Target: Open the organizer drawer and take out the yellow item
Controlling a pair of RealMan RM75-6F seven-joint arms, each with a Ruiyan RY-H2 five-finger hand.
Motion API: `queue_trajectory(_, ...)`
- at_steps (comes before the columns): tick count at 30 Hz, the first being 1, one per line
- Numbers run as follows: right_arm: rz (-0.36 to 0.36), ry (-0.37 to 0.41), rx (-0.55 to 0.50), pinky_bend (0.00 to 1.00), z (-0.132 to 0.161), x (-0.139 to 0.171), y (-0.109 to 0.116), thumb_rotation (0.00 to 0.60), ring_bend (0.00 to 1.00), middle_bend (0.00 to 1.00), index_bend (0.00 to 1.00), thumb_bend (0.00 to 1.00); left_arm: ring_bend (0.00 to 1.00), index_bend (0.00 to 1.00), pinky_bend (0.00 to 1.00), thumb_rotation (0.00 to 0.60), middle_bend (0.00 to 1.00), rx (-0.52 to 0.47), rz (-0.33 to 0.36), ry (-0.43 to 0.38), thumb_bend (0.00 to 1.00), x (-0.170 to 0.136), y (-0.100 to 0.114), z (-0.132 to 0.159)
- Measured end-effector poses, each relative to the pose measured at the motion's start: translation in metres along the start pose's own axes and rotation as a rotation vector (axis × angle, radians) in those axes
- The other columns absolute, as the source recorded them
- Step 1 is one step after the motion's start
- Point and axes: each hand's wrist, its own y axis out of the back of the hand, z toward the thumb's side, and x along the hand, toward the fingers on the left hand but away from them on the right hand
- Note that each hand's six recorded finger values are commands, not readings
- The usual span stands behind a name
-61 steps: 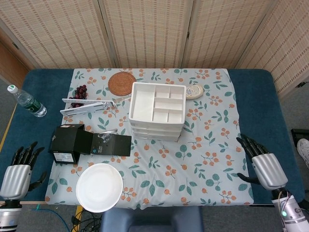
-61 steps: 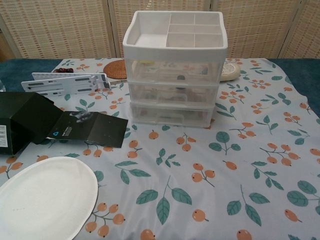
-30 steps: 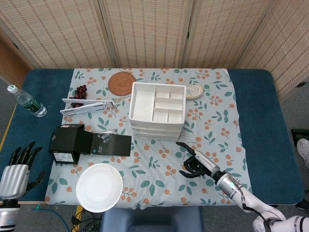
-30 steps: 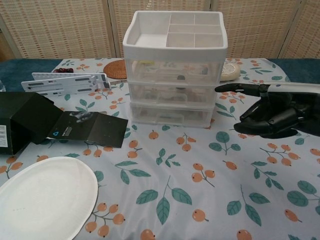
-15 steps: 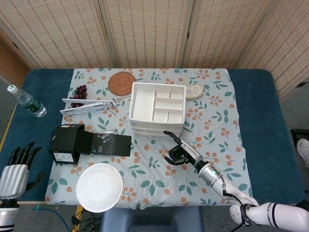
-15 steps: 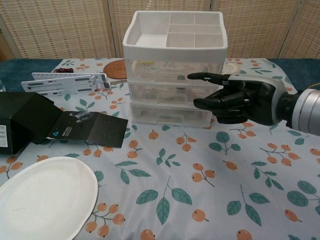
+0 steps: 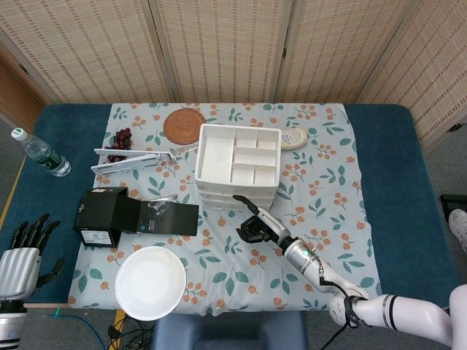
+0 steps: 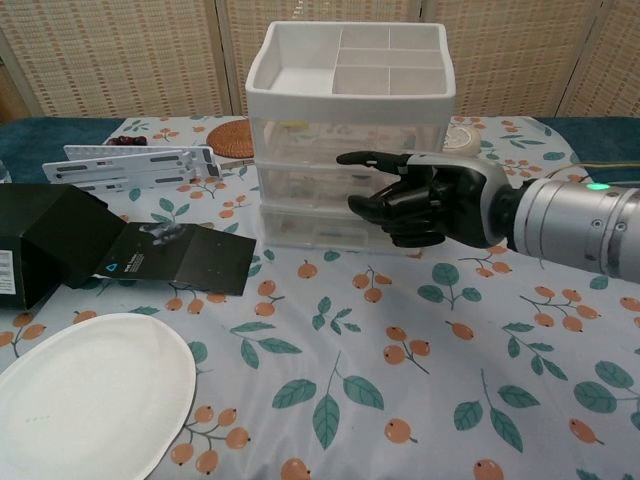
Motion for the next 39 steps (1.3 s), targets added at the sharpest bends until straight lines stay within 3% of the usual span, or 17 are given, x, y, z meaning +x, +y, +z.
queue_trajectory(23, 0.01, -0.005, 0.026, 1.0, 0.007, -0.029, -0.008, 0.6, 1.0, 0.88, 0.0, 0.51, 0.12, 0.15, 0.06, 0.6, 0.07, 0.007, -0.006, 0.006, 0.32, 0.0, -0.001, -0.002)
queue_trajectory(39, 0.006, -0.006, 0.04, 1.0, 0.007, -0.033, -0.007, 0.6, 1.0, 0.88, 0.0, 0.51, 0.12, 0.15, 0.06, 0.6, 0.07, 0.011, -0.013, 0.008, 0.32, 0.0, -0.003, -0.002)
